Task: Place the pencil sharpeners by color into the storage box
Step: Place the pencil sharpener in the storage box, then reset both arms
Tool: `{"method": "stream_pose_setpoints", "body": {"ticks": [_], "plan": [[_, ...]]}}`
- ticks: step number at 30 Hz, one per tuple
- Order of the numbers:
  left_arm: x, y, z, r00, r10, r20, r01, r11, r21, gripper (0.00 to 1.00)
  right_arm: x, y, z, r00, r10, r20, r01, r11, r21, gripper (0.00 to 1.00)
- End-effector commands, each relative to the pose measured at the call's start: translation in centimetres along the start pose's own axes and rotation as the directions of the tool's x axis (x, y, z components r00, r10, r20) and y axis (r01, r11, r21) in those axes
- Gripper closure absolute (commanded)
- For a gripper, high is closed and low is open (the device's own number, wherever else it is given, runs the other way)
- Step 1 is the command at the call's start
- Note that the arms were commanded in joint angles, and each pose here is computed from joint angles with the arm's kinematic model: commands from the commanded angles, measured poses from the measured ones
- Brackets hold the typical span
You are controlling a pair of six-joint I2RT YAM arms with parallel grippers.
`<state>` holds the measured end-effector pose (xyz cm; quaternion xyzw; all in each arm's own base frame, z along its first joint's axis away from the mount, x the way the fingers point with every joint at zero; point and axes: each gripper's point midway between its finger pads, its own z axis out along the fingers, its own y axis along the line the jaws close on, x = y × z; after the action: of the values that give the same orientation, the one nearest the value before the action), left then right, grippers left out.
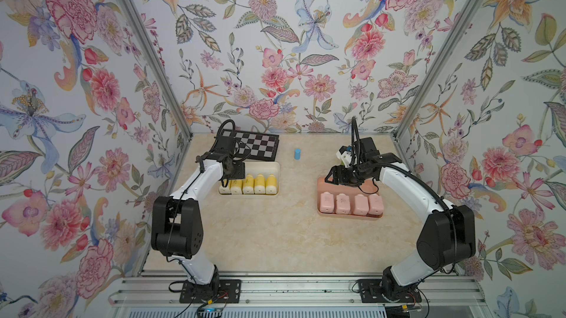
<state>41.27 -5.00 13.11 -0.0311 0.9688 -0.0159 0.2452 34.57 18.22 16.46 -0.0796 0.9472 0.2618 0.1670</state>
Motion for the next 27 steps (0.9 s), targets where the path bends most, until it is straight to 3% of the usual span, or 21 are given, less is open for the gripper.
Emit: {"method": "stream_pose_setpoints", "body": {"ticks": [1, 8, 11, 13, 15, 16, 22, 27], "plan": [[-1.6, 0.0, -2.2, 0.996, -0.031, 0.08, 0.03, 0.999, 0.017, 0.31, 0.2, 0.1, -0.2, 1.0, -0.018, -0.001, 0.018, 1.0, -0.011, 0.26], [-2.1, -0.3, -3.3, 0.979, -0.05, 0.195, 0.039, 0.997, 0.061, 0.21, -0.2, 0.0, -0.5, 0.999, -0.028, 0.022, 0.027, 1.0, 0.004, 0.26], [-2.3, -0.3, -3.5, 0.969, -0.048, 0.242, 0.031, 0.997, 0.072, 0.02, -0.3, -0.4, -0.5, 0.999, -0.027, 0.028, 0.026, 0.999, 0.026, 0.26], [-2.5, -0.1, -3.8, 0.959, -0.051, 0.277, 0.033, 0.997, 0.068, 0.0, -0.4, -0.7, -0.5, 0.999, -0.027, 0.035, 0.025, 0.999, 0.041, 0.22], [-2.7, 0.2, -4.3, 0.946, -0.052, 0.319, 0.036, 0.998, 0.057, 0.01, -0.5, -1.0, -0.6, 0.999, -0.022, 0.042, 0.019, 0.998, 0.056, 0.03], [-2.8, 0.4, -4.6, 0.938, -0.053, 0.343, 0.039, 0.998, 0.049, 0.01, -0.6, -1.1, -0.7, 0.999, -0.021, 0.048, 0.018, 0.998, 0.066, 0.0], [-3.6, 2.5, -7.2, 0.863, -0.05, 0.503, 0.074, 0.997, -0.028, 0.0, -1.7, -2.2, -1.4, 0.994, 0.004, 0.109, -0.018, 0.992, 0.128, 0.0], [-3.3, 4.5, -8.6, 0.811, 0.012, 0.585, 0.085, 0.987, -0.137, 0.01, -3.7, -3.5, -3.7, 0.959, -0.026, 0.283, -0.033, 0.979, 0.202, 0.0]]}}
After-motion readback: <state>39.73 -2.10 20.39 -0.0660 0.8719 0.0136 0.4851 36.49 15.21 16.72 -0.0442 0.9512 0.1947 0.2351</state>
